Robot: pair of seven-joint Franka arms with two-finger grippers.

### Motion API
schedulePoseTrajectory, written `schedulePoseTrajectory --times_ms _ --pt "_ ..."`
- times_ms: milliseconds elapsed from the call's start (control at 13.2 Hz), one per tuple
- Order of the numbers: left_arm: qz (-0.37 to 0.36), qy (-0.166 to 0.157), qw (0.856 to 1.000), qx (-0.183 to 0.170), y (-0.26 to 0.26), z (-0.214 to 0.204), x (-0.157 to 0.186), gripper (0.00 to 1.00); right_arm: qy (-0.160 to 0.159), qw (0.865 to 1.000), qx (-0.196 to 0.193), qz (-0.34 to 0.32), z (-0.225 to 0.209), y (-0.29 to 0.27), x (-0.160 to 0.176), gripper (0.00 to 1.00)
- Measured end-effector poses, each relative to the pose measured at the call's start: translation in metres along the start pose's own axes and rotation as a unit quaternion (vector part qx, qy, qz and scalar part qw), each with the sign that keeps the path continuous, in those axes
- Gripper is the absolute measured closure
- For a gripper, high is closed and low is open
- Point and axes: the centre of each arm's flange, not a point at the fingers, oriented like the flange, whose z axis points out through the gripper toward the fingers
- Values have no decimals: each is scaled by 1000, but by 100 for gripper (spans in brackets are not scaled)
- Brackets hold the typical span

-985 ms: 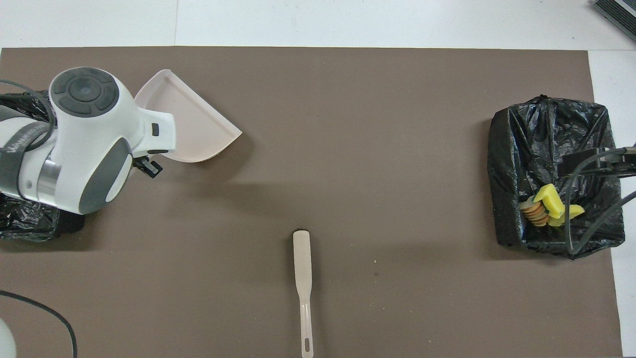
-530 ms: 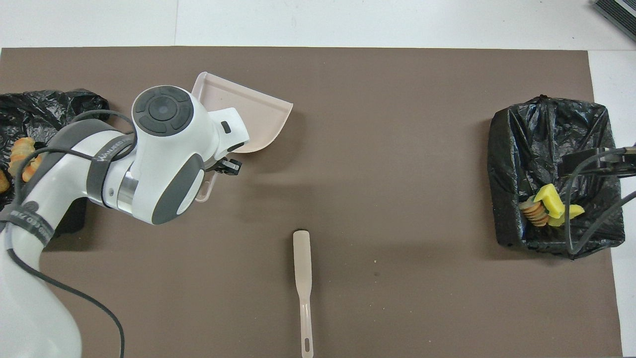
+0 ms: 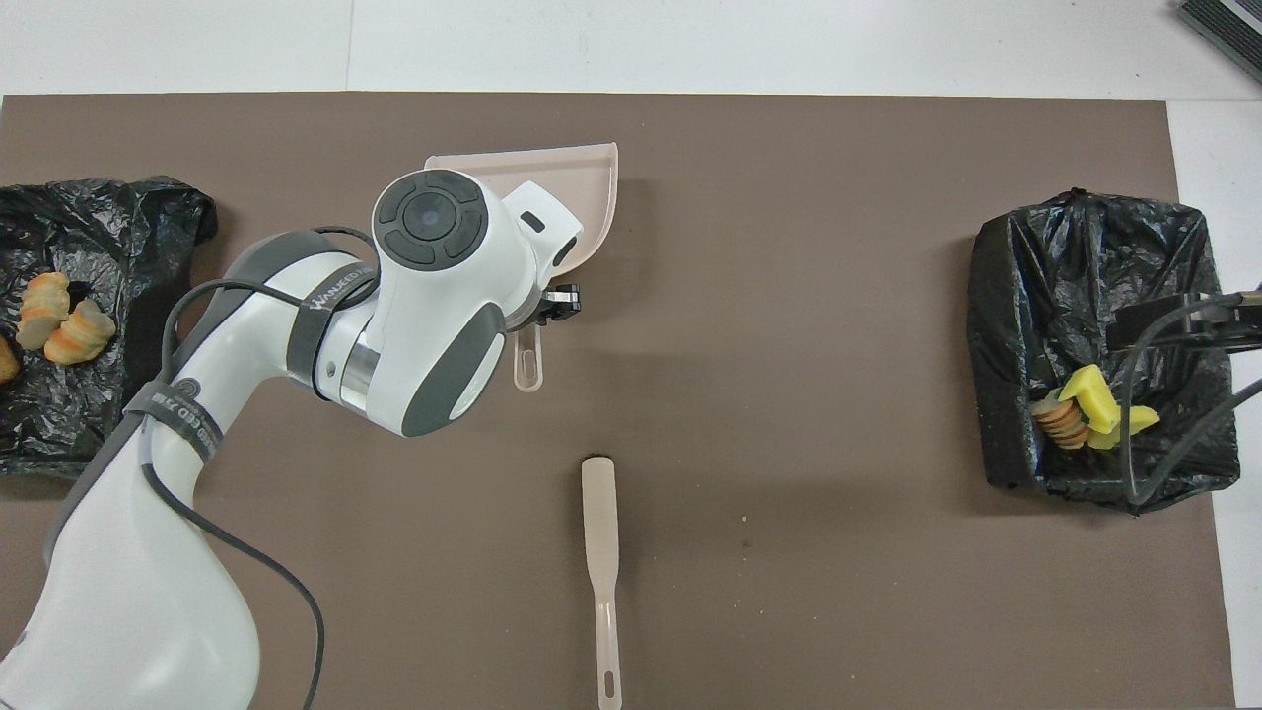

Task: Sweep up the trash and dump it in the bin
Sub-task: 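Carry the empty dustpan with the left gripper back to mid-table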

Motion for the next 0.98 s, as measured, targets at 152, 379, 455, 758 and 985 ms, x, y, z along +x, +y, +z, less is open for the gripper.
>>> schedulePoseTrajectory --times_ms 152,379,455,758,985 --pt "-16 -2 1000 -5 12 4 -1 69 0 1000 0 0 0 0 0 0" --pt "-18 -13 1000 -6 40 29 0 69 0 1000 0 0 0 0 0 0" --pt "-21 -19 1000 -5 49 41 -1 69 0 1000 0 0 0 0 0 0" --pt "-21 -24 999 -5 56 54 1 69 0 1000 0 0 0 0 0 0" --pt "-21 -23 1000 -6 56 52 2 69 0 1000 0 0 0 0 0 0"
